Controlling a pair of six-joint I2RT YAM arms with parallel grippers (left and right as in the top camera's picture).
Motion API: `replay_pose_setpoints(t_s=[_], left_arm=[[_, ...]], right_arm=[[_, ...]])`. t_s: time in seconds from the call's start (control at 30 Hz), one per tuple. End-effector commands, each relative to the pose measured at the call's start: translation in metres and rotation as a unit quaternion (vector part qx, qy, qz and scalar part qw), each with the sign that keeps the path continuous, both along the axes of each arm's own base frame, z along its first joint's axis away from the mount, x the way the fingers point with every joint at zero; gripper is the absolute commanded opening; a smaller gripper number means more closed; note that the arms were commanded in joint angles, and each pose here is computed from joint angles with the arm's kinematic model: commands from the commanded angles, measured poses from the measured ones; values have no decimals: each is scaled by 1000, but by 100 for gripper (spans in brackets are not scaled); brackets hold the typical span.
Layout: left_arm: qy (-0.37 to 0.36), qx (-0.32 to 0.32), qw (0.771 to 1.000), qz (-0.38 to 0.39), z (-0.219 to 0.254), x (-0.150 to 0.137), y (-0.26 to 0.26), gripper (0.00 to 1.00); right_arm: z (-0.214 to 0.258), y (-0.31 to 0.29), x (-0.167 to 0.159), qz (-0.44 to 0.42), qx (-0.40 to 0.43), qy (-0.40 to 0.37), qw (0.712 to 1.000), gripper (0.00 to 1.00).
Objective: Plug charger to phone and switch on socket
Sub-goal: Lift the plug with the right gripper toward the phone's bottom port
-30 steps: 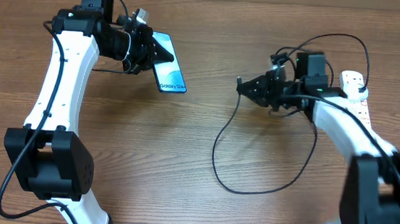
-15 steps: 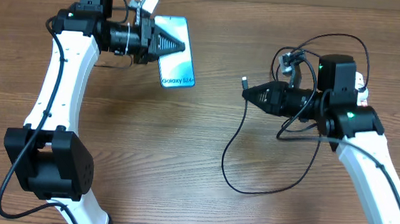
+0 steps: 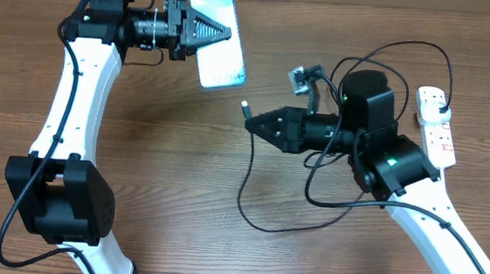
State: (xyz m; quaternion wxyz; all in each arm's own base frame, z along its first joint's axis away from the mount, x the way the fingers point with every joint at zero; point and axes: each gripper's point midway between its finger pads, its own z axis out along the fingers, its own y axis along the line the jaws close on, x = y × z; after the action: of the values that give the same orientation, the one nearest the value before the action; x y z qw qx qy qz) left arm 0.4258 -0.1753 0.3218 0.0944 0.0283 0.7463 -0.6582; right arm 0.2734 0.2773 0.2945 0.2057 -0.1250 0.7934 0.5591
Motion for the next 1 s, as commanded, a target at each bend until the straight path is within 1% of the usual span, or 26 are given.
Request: replay_pose_setpoints(t_s=[0.0, 0.17, 0.4, 0.53, 0.67, 0.97], left_arm=[[40, -40, 998, -34, 21, -10, -4, 4], [37, -52, 997, -48, 33, -9, -6, 4], [69, -51, 995, -42, 32, -8, -6, 4], [80, -46, 995, -34, 30, -6, -9, 4], [69, -40, 996, -25, 30, -2, -11, 4], [71, -39, 997, -20, 33, 2, -13, 4]], right_arm=[[16, 1, 8, -28, 24, 11, 999, 4], [27, 3, 12, -33, 44, 5, 998, 4], [37, 4, 14, -39, 63, 10, 997, 4], [38, 3, 21, -63, 69, 31, 995, 4], [39, 5, 23, -67, 79, 42, 994, 4], [46, 18, 15, -53, 87, 35, 994, 4]])
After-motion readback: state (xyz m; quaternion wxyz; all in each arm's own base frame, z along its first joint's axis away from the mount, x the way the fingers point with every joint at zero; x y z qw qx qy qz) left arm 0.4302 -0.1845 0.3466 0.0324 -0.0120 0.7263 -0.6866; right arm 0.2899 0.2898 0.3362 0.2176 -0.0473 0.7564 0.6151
